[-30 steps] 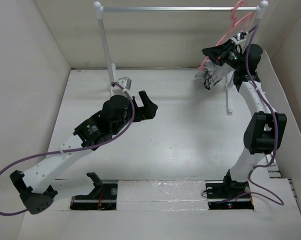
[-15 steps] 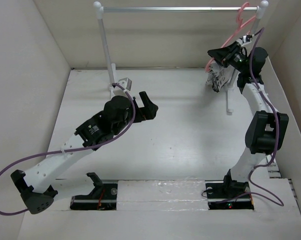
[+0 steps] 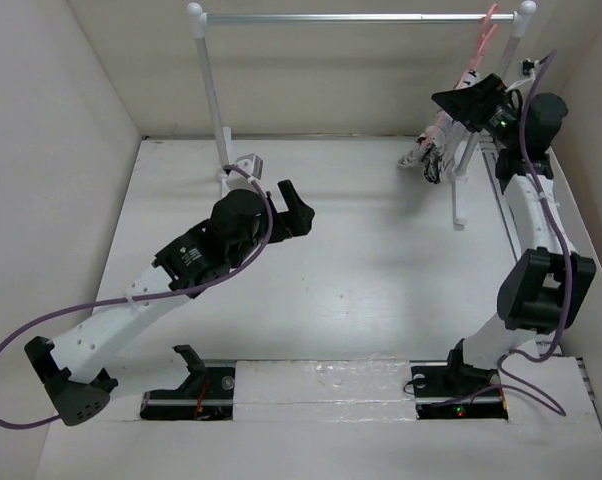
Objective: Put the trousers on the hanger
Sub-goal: Reset both arms
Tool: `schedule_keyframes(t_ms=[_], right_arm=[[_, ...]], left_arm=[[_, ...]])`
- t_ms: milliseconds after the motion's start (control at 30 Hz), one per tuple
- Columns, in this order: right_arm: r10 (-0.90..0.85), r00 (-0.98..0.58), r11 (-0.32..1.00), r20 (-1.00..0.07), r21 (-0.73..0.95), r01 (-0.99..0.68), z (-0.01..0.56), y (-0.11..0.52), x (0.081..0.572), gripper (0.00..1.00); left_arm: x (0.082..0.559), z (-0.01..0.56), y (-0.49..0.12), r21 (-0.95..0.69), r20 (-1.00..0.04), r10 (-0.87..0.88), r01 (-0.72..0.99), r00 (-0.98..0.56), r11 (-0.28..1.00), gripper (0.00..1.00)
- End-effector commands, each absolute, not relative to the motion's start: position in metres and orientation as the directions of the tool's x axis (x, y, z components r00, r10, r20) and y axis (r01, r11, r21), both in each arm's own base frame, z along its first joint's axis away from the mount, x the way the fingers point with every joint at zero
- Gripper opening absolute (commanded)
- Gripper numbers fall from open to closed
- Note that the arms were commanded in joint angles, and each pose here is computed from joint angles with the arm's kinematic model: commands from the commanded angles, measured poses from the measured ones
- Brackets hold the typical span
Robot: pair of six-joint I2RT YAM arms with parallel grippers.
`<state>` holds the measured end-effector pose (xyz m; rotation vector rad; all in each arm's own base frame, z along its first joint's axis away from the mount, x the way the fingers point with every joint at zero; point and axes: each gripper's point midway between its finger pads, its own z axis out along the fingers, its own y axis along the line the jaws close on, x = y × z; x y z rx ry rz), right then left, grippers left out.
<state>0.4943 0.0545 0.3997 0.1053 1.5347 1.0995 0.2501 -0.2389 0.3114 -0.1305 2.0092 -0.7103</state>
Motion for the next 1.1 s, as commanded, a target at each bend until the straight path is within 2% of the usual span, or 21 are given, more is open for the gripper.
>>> schedule_keyframes(t_ms=[0,100,167,200,300,400,533,800,900,933,1067], right_arm=[[0.513,-0.154,0.714,-0.844,0.52,-0.469,0.43,0.032,0.467,1.0],[0.459,-0.079,0.815,-0.885,0.454,-0.359,0.435,0.015,0.44,1.0],[0.435,-0.084,0.842,-0.897,0.438,-0.315,0.427,0.009,0.425,1.0],[0.439,-0.141,0.857,-0.887,0.461,-0.231,0.4,0.002,0.419,1.0],[0.368,-0.166,0.909,-0.915,0.391,-0.142,0.37,-0.007,0.383,1.0],[0.326,-0.162,0.932,-0.931,0.346,-0.109,0.355,-0.001,0.349,1.0],[0.269,-0.261,0.946,-0.927,0.306,-0.111,0.309,0.022,0.321,1.0],[0.161,-0.396,0.973,-0.904,0.213,-0.09,0.254,0.034,0.278,0.99],[0.125,-0.456,0.962,-0.881,0.22,-0.163,0.232,0.05,0.26,0.91],[0.095,-0.476,0.957,-0.874,0.213,-0.2,0.225,0.059,0.254,0.83],[0.039,-0.561,0.947,-0.827,0.21,-0.243,0.182,0.072,0.229,0.79]], left_arm=[[0.261,0.333,-0.236,-0.525,-0.787,-0.39,0.187,-0.478,0.83,0.99],[0.267,0.336,-0.245,-0.509,-0.795,-0.366,0.205,-0.484,0.836,0.99],[0.268,0.338,-0.249,-0.504,-0.798,-0.356,0.214,-0.486,0.837,0.99],[0.269,0.338,-0.252,-0.503,-0.798,-0.351,0.221,-0.49,0.836,0.99],[0.271,0.336,-0.257,-0.5,-0.796,-0.342,0.224,-0.499,0.837,0.99],[0.273,0.331,-0.259,-0.497,-0.795,-0.338,0.223,-0.503,0.838,0.99],[0.273,0.326,-0.26,-0.494,-0.797,-0.331,0.23,-0.505,0.838,0.99],[0.274,0.312,-0.253,-0.462,-0.8,-0.312,0.194,-0.513,0.865,0.99],[0.27,0.303,-0.247,-0.463,-0.788,-0.318,0.166,-0.527,0.871,0.99],[0.269,0.294,-0.246,-0.454,-0.785,-0.309,0.159,-0.537,0.877,0.99],[0.263,0.282,-0.244,-0.467,-0.772,-0.313,0.159,-0.552,0.87,0.99]])
